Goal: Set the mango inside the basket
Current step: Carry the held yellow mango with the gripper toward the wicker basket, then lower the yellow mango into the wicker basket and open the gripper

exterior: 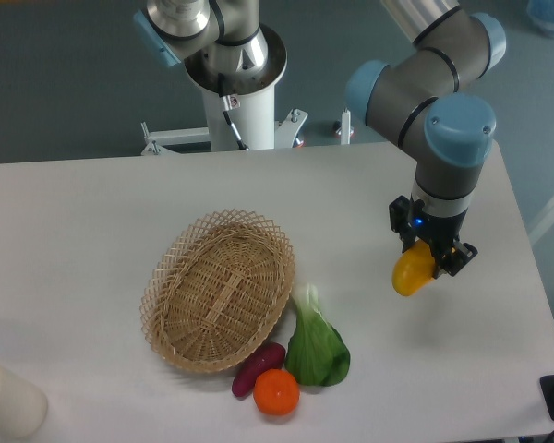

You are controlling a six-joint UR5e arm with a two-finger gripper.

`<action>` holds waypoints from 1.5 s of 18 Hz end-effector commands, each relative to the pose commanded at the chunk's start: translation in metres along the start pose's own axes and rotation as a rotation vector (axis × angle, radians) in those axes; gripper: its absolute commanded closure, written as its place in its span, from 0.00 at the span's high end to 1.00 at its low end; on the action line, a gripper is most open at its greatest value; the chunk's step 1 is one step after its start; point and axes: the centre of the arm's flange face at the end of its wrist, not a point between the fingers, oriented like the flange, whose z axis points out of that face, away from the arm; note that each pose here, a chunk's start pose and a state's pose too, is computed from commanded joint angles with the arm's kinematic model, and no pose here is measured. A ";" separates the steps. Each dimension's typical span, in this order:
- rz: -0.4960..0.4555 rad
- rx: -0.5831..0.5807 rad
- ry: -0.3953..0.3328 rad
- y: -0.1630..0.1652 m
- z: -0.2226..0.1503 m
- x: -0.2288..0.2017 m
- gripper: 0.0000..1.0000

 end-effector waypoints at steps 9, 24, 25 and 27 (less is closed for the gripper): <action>-0.026 0.031 0.010 0.003 -0.001 0.002 0.37; -0.039 0.075 0.069 -0.104 -0.003 0.063 0.37; -0.024 0.073 0.080 -0.116 0.001 0.073 0.37; 0.011 0.071 0.093 -0.137 0.000 0.096 0.37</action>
